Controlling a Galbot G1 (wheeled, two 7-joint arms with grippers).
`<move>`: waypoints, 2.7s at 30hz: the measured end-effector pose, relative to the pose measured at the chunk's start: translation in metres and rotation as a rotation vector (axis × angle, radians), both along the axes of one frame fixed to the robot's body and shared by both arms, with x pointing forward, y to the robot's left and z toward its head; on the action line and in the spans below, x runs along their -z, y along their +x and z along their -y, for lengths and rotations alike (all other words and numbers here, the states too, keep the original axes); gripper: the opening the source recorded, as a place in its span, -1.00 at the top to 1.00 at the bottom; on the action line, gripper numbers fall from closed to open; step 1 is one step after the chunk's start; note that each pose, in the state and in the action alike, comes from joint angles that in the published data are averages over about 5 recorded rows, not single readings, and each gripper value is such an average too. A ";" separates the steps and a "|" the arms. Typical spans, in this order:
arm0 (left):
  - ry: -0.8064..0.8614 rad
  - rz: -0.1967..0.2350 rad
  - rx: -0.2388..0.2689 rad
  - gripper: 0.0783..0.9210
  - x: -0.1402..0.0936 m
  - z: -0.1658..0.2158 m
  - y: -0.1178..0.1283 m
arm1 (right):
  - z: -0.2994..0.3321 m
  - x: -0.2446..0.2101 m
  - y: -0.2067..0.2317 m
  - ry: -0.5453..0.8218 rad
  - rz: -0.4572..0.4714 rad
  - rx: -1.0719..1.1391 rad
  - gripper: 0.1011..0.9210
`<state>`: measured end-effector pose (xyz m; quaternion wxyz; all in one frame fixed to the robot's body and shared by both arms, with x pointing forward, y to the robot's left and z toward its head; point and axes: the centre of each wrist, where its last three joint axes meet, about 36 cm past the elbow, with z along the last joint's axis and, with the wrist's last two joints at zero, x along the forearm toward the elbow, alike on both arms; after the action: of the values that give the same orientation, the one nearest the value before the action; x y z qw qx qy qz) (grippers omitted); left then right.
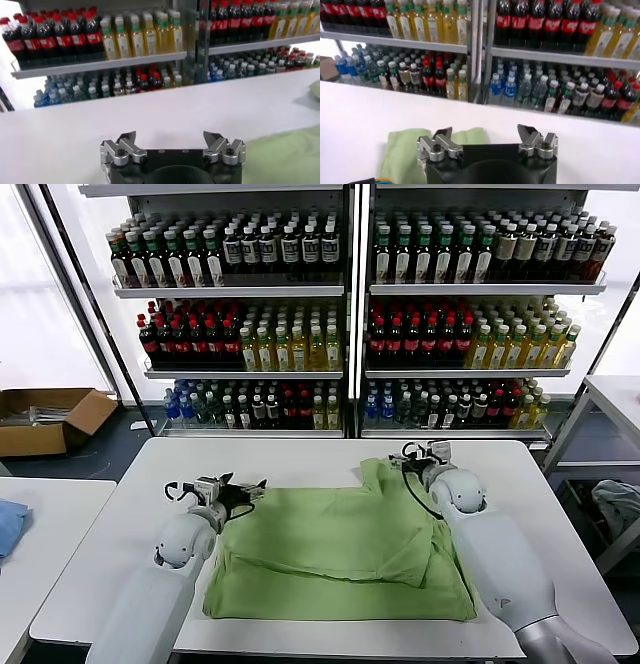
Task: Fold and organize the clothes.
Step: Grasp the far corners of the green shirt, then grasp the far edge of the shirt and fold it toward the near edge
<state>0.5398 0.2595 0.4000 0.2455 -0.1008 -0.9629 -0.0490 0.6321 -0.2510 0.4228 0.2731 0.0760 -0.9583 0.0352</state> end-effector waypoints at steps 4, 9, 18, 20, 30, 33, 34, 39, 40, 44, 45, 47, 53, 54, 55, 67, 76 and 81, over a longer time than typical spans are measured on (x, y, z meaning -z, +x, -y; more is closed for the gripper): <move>-0.002 -0.020 -0.007 -0.77 0.008 -0.001 -0.002 | -0.002 0.008 0.001 0.002 -0.017 0.008 -0.76; -0.004 -0.043 -0.019 -0.72 0.017 -0.005 -0.004 | -0.003 0.013 0.000 0.004 -0.028 0.010 -0.75; -0.008 -0.067 -0.022 -0.15 0.026 -0.007 -0.010 | -0.006 0.023 -0.006 0.003 -0.037 -0.002 -0.26; -0.009 -0.073 -0.021 -0.02 0.029 -0.007 -0.011 | -0.006 0.024 -0.008 0.002 -0.039 -0.004 -0.14; -0.018 -0.088 -0.019 0.67 0.035 -0.005 -0.014 | -0.005 0.031 -0.020 0.001 -0.046 -0.015 0.54; -0.018 -0.088 -0.019 0.86 0.036 -0.004 -0.014 | -0.005 0.032 -0.024 0.006 -0.046 -0.017 0.75; -0.018 -0.087 -0.020 0.91 0.036 -0.004 -0.014 | -0.005 0.032 -0.025 0.008 -0.045 -0.017 0.81; -0.016 -0.071 -0.022 0.97 0.037 -0.003 -0.014 | -0.005 0.031 -0.030 0.021 -0.029 -0.013 0.99; -0.016 -0.064 -0.022 0.97 0.037 -0.003 -0.014 | -0.005 0.030 -0.031 0.025 -0.023 -0.012 0.99; -0.015 -0.028 -0.024 0.97 0.034 -0.004 -0.016 | -0.003 0.022 -0.035 0.041 0.012 -0.007 0.99; -0.016 -0.017 -0.026 0.97 0.032 -0.005 -0.017 | -0.003 0.019 -0.036 0.045 0.023 -0.007 0.99; -0.017 0.006 -0.030 0.98 0.029 -0.006 -0.018 | -0.002 0.013 -0.038 0.054 0.051 -0.007 0.99; -0.031 0.093 -0.031 0.98 0.013 -0.008 -0.023 | -0.005 -0.005 -0.050 0.083 0.141 -0.016 0.99; -0.033 0.106 -0.029 0.98 0.011 -0.008 -0.025 | -0.005 -0.008 -0.052 0.086 0.154 -0.017 0.99; -0.036 0.118 -0.027 0.98 0.009 -0.008 -0.027 | -0.006 -0.011 -0.055 0.088 0.167 -0.018 0.99; -0.049 0.188 -0.003 0.98 -0.005 -0.008 -0.058 | -0.013 -0.028 -0.108 0.081 0.265 -0.013 0.99; -0.033 0.196 0.005 0.98 -0.003 -0.010 -0.091 | -0.018 -0.016 -0.169 0.073 0.262 0.032 0.99; -0.022 0.189 0.009 0.98 0.001 -0.011 -0.110 | -0.015 -0.010 -0.200 0.059 0.248 0.067 0.99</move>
<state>0.4299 0.2704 0.3993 0.1523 -0.1028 -0.9818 -0.0487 0.4320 -0.2362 0.4328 0.1510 0.0471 -0.9874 0.0072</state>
